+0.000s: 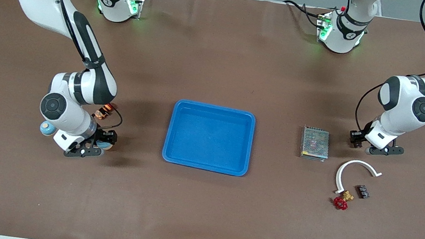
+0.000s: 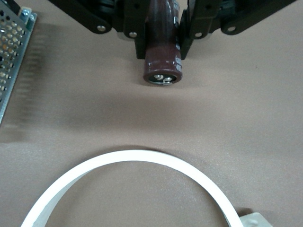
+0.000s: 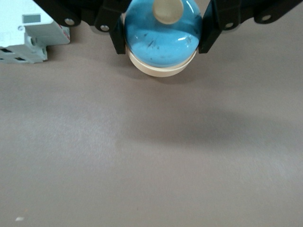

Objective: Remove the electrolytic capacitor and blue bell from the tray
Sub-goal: 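Lower the capacitor beside the power supply and open the left gripper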

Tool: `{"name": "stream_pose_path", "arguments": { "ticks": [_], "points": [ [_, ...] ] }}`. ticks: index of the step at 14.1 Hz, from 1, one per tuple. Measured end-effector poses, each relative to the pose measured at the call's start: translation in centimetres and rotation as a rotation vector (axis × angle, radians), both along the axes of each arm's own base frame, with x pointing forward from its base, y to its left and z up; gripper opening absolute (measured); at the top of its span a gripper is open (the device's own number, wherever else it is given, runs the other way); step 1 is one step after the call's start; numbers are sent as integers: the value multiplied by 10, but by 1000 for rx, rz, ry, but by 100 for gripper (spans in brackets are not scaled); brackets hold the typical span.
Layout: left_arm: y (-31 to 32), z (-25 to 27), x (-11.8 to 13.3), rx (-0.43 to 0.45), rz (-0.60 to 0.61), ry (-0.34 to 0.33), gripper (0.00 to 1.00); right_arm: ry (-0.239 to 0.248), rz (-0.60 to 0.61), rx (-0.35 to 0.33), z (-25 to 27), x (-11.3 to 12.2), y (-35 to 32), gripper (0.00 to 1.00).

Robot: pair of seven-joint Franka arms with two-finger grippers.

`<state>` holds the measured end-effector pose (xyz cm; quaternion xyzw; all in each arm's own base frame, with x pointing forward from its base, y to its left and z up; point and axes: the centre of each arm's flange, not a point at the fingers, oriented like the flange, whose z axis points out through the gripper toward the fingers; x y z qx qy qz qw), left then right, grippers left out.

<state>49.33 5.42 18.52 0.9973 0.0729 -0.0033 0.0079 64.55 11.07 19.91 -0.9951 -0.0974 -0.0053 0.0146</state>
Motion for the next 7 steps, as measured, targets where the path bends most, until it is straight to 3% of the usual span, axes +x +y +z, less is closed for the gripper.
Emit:
{"name": "stream_pose_path", "arguments": {
  "ticks": [2, 7],
  "points": [
    [1, 1, 2, 0, 1, -4, 35, 9, 13, -2, -5, -3, -10, 67],
    [11, 14, 13, 7, 18, -38, 84, 14, 30, -1, -14, -7, -33, 67]
  ]
}}
